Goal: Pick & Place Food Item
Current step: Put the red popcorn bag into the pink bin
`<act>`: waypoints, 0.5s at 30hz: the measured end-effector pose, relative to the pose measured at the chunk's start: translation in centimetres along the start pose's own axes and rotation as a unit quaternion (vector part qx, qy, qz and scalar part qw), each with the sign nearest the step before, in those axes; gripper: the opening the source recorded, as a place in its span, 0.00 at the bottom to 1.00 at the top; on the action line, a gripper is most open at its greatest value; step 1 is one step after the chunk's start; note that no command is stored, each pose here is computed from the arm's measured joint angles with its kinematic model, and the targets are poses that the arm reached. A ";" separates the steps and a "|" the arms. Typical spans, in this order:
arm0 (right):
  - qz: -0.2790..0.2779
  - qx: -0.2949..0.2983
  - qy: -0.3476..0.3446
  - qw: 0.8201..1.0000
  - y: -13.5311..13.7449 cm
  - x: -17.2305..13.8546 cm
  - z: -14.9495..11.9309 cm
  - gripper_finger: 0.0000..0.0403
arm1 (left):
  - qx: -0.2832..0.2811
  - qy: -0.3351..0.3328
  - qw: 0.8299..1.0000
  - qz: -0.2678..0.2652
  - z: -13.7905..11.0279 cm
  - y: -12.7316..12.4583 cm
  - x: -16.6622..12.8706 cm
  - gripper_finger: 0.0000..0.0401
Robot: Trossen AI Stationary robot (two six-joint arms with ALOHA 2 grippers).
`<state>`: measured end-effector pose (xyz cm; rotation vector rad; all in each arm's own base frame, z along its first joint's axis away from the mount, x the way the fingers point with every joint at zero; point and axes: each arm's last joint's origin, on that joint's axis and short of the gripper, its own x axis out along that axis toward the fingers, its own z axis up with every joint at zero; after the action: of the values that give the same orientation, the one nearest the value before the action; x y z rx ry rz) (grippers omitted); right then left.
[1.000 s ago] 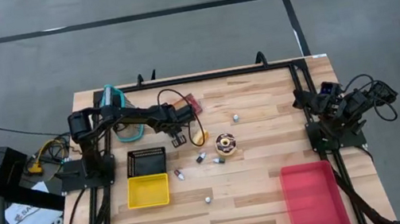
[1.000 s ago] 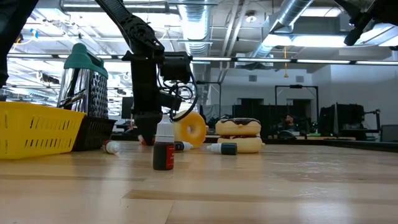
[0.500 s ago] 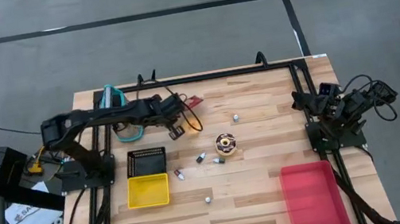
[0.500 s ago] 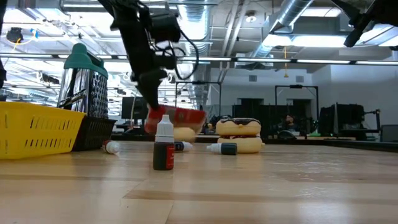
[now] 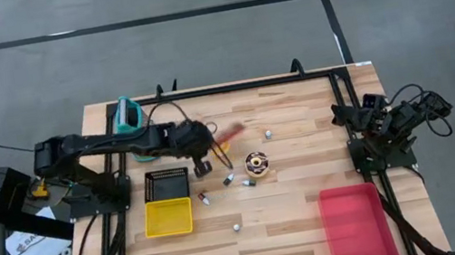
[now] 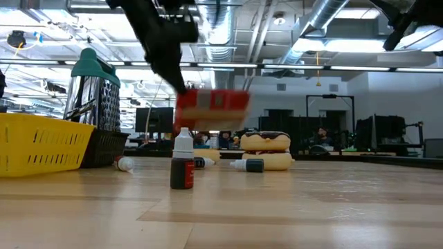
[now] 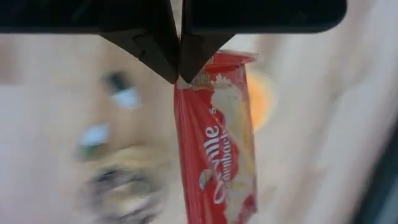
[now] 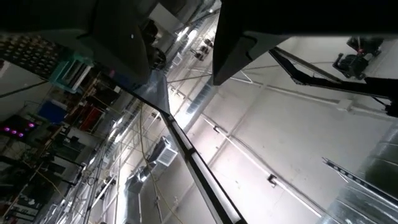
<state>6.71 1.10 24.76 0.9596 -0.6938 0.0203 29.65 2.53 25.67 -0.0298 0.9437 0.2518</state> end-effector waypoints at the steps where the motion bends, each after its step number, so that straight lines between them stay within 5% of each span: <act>1: -0.007 -0.011 0.014 1.000 0.2 0.3 0.0 0.42 | 0.003 -0.011 1.000 -0.021 0.2 -0.5 -0.6 0.00; 7: -0.040 -0.141 0.104 0.984 3.1 3.5 -0.2 0.42 | -0.012 -0.095 0.986 -0.134 2.7 -2.1 -4.7 0.00; 15: -0.069 -0.373 0.213 0.900 7.3 8.9 -1.2 0.44 | -0.041 -0.208 0.949 -0.233 6.8 -2.2 -8.9 0.00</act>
<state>12.09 3.86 34.69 0.2370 -0.1812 -0.1505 30.59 -0.52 36.69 -0.2647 0.4834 -0.1410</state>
